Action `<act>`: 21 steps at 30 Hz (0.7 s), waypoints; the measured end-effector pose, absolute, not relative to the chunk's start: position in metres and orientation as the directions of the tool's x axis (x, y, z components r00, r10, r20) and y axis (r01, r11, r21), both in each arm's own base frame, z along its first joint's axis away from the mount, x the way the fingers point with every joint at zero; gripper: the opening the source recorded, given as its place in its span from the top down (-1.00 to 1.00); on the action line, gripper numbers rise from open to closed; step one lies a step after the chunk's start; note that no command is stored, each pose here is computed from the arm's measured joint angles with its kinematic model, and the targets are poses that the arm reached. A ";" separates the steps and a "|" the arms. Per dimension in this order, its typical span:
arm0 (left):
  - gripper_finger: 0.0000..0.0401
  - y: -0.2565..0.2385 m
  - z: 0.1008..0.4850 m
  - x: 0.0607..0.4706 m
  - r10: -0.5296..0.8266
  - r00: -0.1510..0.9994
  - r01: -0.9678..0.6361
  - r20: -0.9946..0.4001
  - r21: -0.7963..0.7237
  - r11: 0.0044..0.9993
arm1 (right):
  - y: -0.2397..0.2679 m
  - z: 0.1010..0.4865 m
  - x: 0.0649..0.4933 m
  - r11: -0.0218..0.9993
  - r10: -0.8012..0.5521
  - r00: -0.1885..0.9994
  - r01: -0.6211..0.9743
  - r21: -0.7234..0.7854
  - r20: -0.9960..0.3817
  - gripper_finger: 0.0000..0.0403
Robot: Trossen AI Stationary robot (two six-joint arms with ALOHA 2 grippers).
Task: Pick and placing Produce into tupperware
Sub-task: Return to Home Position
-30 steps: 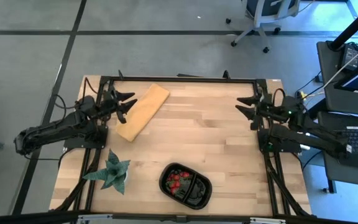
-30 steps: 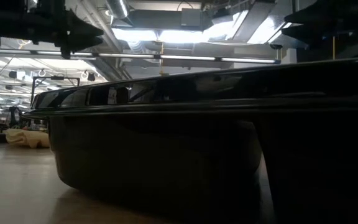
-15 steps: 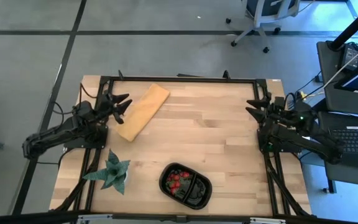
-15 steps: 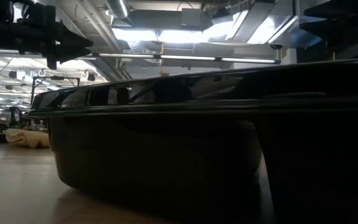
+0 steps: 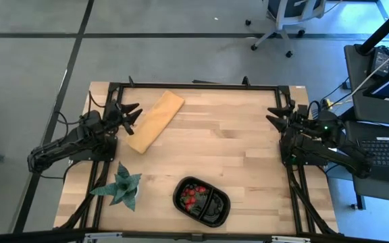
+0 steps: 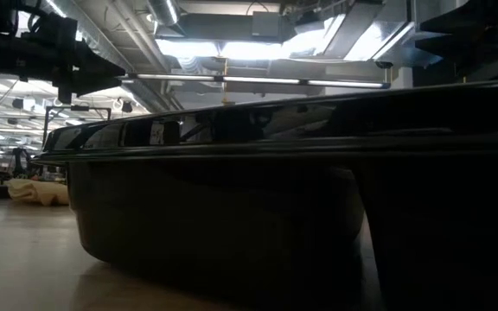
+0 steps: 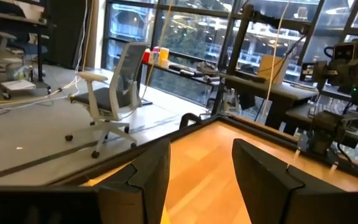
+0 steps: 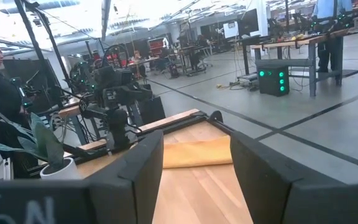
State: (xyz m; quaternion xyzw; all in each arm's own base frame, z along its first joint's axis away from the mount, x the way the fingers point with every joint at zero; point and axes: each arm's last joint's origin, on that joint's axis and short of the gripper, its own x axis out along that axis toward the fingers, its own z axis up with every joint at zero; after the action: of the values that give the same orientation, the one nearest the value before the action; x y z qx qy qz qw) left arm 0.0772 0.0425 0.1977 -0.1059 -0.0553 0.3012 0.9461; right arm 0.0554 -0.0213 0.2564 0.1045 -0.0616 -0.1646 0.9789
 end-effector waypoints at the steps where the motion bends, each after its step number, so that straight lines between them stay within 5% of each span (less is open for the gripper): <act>1: 0.17 0.043 0.197 0.077 0.578 0.815 -0.555 0.039 -0.233 0.798 | -0.021 0.256 0.055 0.924 -0.335 0.938 0.309 0.225 0.086 0.06; 21: 0.17 0.045 0.169 0.086 0.544 0.838 -0.534 0.036 -0.149 0.833 | -0.027 0.234 0.069 0.919 -0.335 0.938 0.305 0.250 0.090 0.06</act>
State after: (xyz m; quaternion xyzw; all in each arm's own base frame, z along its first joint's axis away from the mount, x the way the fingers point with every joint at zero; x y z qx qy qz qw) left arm 0.0859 0.0453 0.1691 -0.0665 -0.0383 0.2816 0.9565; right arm 0.0686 -0.0267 0.2337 0.1169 -0.0657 -0.1637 0.9773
